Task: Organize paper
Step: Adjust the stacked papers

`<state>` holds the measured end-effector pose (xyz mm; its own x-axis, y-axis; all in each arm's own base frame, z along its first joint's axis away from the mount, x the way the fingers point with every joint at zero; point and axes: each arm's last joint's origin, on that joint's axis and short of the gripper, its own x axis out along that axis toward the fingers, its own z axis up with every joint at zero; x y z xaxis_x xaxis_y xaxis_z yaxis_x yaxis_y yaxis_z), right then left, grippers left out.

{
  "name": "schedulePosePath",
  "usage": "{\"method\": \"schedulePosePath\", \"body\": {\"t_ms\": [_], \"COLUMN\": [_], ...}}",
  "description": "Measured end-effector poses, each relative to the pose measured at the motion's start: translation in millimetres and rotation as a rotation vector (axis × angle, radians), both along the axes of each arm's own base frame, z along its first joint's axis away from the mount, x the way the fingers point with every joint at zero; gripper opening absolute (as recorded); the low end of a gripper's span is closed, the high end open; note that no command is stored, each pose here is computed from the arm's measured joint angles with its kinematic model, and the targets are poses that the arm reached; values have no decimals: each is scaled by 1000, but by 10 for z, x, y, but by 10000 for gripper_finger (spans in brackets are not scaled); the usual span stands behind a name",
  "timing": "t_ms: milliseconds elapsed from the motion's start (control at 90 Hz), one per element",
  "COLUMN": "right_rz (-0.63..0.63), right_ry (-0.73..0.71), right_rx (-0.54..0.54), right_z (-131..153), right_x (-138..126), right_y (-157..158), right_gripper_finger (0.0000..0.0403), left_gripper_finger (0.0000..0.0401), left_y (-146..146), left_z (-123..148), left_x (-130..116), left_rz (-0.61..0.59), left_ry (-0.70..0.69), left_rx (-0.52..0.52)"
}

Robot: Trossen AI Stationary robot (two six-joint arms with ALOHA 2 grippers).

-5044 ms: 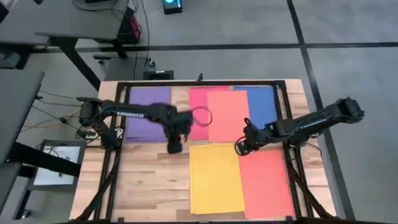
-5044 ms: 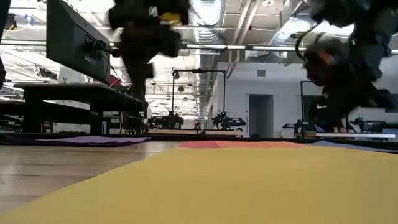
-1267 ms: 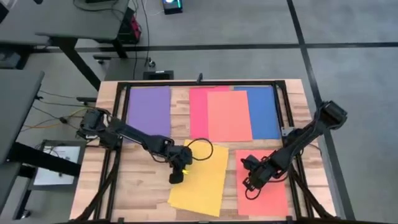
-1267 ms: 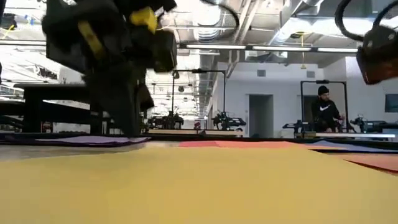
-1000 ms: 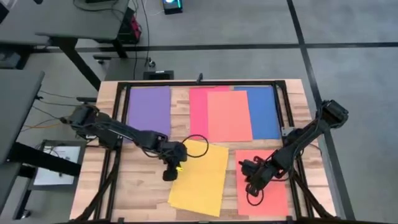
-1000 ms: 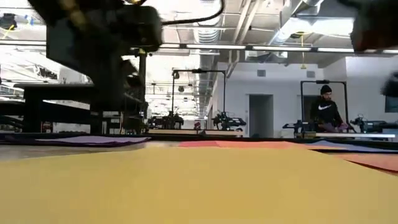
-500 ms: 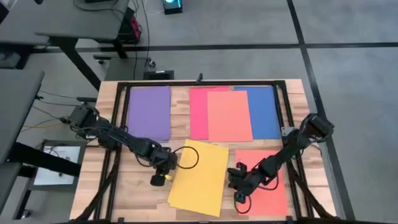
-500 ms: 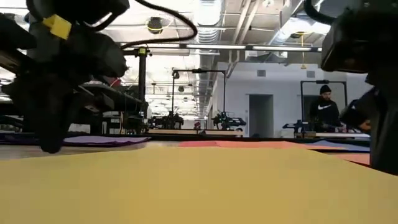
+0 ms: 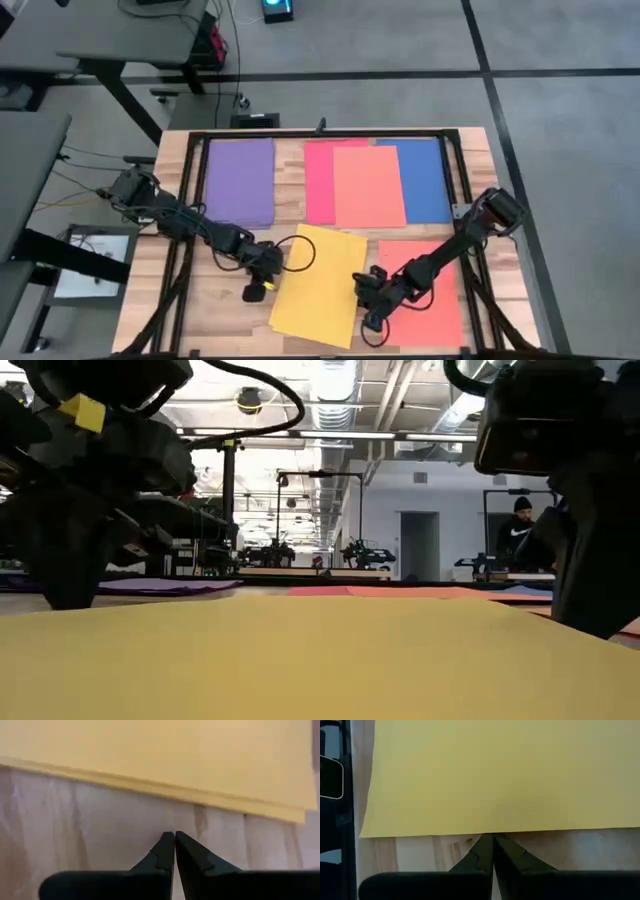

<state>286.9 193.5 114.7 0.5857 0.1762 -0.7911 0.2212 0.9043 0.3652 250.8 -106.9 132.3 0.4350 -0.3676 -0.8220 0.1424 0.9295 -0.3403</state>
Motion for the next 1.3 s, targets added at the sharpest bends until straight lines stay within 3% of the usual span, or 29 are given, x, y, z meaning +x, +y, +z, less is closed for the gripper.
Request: {"method": "schedulePosePath", "body": {"t_ms": [444,878,1011,1122,1300], "right_rz": [-47,-60,-33,11,17], "right_ry": [2,3,27,148,231], "right_rx": [-4,24,54,81,48], "right_z": [-6,-8,27,165,908], "right_x": [67,70,84,64,-118], "right_y": [-108,-105,-84,-114,-376], "right_gripper_finger": [0,0,0,0,0], "left_gripper_finger": [0,0,0,0,0], "left_y": [-77,-19,10,94,346], "left_z": [48,53,297,533,1041], "left_x": [43,-91,-100,-150,-235], "left_rz": [-45,-39,-46,-39,23], "left_ry": [-99,31,-4,4,-70], "left_rx": [-31,15,12,27,56]}}
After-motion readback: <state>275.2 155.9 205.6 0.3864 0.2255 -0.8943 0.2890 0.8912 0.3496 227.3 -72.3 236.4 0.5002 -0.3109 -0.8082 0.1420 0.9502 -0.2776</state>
